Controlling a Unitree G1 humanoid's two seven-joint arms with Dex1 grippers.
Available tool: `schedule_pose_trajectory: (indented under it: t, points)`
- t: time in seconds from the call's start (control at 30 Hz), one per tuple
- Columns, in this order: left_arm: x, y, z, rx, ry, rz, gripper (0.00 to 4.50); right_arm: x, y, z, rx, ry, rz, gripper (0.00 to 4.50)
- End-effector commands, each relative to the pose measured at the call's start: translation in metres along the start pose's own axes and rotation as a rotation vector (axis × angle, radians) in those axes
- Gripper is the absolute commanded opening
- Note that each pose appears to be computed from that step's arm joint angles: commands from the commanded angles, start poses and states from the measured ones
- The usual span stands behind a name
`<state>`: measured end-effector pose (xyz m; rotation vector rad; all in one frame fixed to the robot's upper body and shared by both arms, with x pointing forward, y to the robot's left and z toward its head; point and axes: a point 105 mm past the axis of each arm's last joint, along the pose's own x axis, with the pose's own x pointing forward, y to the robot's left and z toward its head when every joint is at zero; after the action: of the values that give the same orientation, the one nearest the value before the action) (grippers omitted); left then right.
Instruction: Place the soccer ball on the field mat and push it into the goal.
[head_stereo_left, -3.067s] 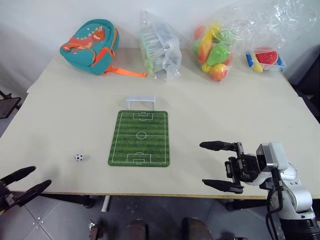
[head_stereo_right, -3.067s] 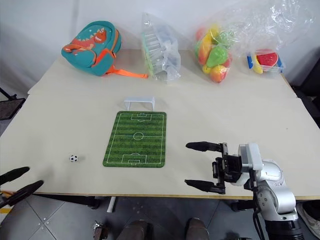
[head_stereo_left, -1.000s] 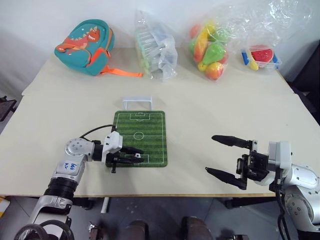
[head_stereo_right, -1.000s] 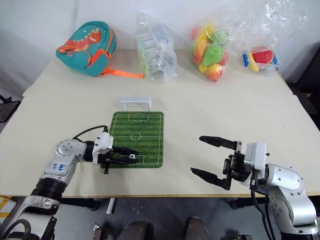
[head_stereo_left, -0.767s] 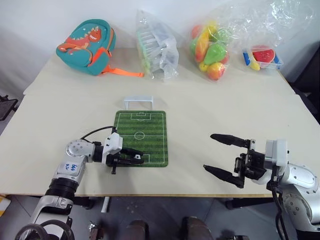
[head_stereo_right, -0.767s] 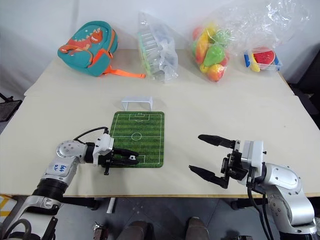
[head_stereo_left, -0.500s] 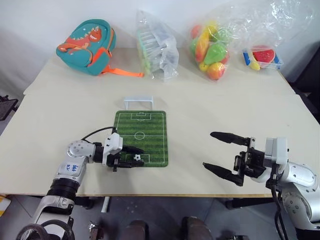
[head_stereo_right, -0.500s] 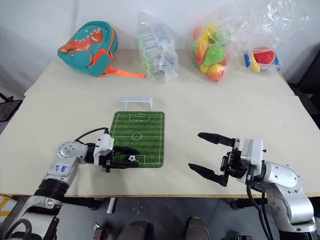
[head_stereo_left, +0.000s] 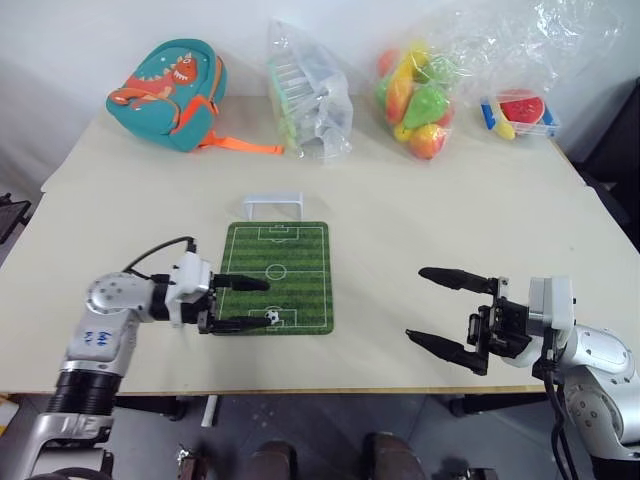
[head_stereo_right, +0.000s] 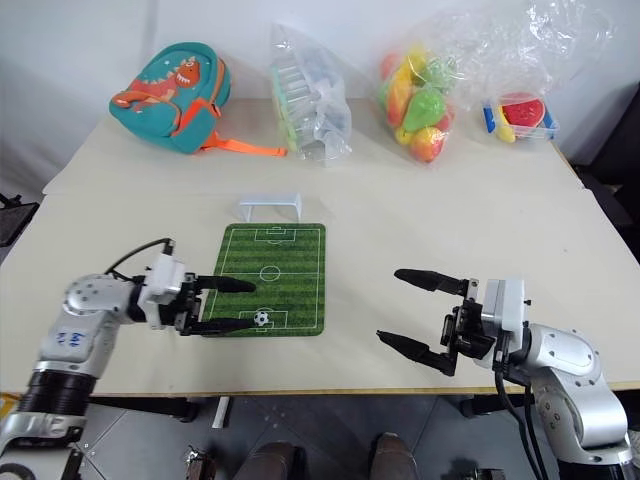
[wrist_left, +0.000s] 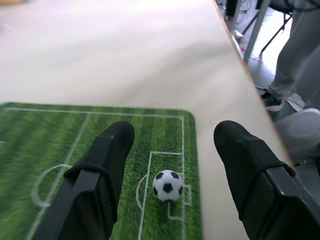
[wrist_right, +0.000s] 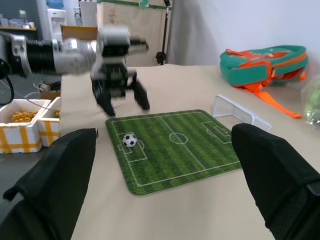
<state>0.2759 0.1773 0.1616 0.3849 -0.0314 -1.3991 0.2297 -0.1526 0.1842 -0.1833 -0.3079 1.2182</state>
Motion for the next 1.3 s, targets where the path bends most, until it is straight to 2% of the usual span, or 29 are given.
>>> schedule_pose_trajectory:
  t: [0.03,0.1,0.23,0.33,0.43,0.53,0.57,0.83,0.97,1.17,1.3]
  points:
    - [-0.024,-0.008,0.01,-0.021,0.016,0.034,3.07,-0.008,-0.004,0.003,-0.033,-0.007,-0.004,4.5]
    - [-0.035,-0.016,0.003,-0.073,0.045,0.036,3.07,-0.01,-0.006,0.002,-0.042,-0.008,-0.004,4.5]
    - [-0.043,-0.04,-0.03,-0.166,0.118,0.014,2.45,-0.018,-0.003,-0.008,-0.024,0.021,0.041,4.5]
    - [-0.027,-0.048,-0.045,-0.195,0.094,0.003,1.67,-0.029,0.002,-0.026,-0.015,0.101,0.1,4.5]
    - [-0.006,-0.049,-0.046,-0.172,0.065,-0.033,1.06,-0.036,-0.002,-0.033,-0.023,0.119,0.095,4.5]
    - [0.015,-0.044,-0.046,-0.156,0.038,-0.053,0.16,-0.041,-0.002,-0.039,-0.022,0.12,0.091,4.5]
    - [0.017,-0.042,-0.046,-0.151,0.034,-0.05,0.07,-0.042,-0.002,-0.04,-0.022,0.12,0.089,4.5]
    - [0.031,-0.024,-0.049,-0.171,0.003,-0.012,0.07,-0.045,0.0,-0.045,-0.023,0.11,0.053,4.5]
    - [0.035,-0.01,-0.06,-0.158,0.04,0.031,0.07,-0.043,0.0,-0.046,-0.029,0.096,0.025,4.5]
    - [0.046,0.026,-0.056,-0.131,-0.026,0.148,0.07,-0.035,-0.006,-0.042,-0.06,0.058,-0.06,4.5]
    - [0.046,0.062,-0.043,-0.115,-0.105,0.336,0.07,-0.03,-0.014,-0.041,-0.092,0.025,-0.164,4.5]
